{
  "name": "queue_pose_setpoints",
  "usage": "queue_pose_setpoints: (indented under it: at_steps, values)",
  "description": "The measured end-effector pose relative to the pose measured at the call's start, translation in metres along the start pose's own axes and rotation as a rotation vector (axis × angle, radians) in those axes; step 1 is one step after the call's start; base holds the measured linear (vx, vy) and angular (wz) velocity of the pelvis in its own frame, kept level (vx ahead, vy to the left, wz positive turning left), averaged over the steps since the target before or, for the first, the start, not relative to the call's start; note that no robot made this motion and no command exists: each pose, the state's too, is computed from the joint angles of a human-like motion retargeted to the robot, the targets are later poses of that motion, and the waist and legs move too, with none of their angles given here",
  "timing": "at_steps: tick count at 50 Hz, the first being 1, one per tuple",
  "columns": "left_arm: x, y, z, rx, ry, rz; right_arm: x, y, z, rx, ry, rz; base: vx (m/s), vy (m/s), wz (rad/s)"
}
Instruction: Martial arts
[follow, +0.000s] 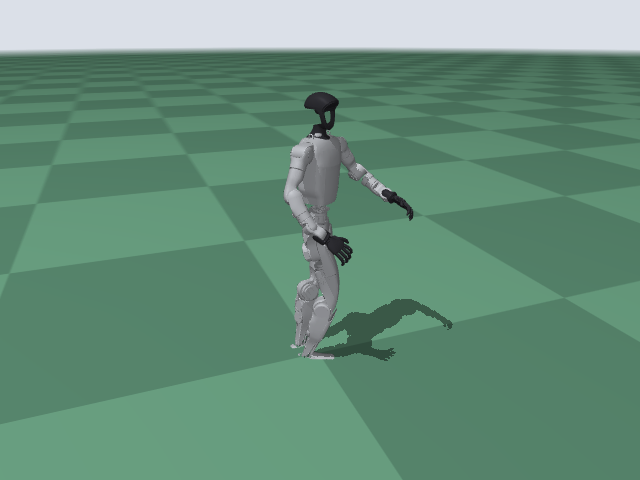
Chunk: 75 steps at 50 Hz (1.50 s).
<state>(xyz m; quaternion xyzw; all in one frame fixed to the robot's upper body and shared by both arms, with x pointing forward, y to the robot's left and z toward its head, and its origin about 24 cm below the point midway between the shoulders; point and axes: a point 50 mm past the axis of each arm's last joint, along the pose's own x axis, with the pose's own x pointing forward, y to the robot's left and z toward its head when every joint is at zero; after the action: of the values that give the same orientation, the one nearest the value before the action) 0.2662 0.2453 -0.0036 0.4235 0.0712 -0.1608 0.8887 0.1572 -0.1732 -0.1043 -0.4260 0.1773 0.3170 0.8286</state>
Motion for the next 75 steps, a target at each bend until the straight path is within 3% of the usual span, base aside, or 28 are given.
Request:
queue_pose_setpoints:
  at_steps: [6,13,20,26,32,38,43,50,54,60,67,75]
  values:
    - [0.021,-0.027,0.095,0.029,-0.426,-0.181,-0.024,0.028,-0.027,-0.034,0.111,0.220,0.06,-0.05,0.37]
    - [0.003,-0.049,0.184,-0.028,-0.779,-0.375,-0.074,0.054,-0.069,-0.049,0.310,0.625,0.04,-0.07,0.52]
    - [-0.009,-0.043,0.168,-0.062,-0.711,-0.344,-0.081,0.043,-0.092,-0.059,0.479,0.780,-0.02,-0.06,0.05]
    - [-0.024,-0.008,0.092,-0.072,-0.387,-0.090,-0.007,-0.034,-0.068,-0.140,0.446,0.502,0.17,0.02,-0.22]
    - [-0.061,0.006,0.019,-0.194,-0.071,0.132,0.057,-0.146,0.015,-0.250,0.213,0.094,0.29,0.13,-0.02]
    - [-0.096,0.004,-0.007,-0.313,0.046,0.218,0.065,-0.241,0.126,-0.312,-0.147,-0.331,0.31,0.19,0.03]
    - [-0.108,0.019,0.009,-0.371,-0.056,0.296,0.038,-0.271,0.203,-0.321,-0.487,-0.598,0.30,0.21,-0.09]
    - [-0.100,0.074,0.069,-0.233,-0.389,0.456,-0.015,-0.236,0.250,-0.329,-0.911,-0.717,0.26,0.18,0.08]
    - [-0.087,0.112,0.118,0.027,-0.604,0.553,-0.042,-0.211,0.248,-0.259,-1.026,-0.707,0.24,0.12,-0.09]
    - [-0.059,0.146,0.163,0.441,-0.697,0.513,-0.039,-0.182,0.231,-0.153,-0.998,-0.548,0.21,0.11,-0.14]
    - [-0.026,0.157,0.123,0.695,-0.369,0.259,-0.006,-0.138,0.199,-0.171,-0.815,-0.213,0.15,0.10,-0.19]
    - [0.000,0.147,0.070,0.759,-0.074,-0.011,0.027,-0.102,0.145,-0.177,-0.536,0.029,0.08,0.06,-0.12]
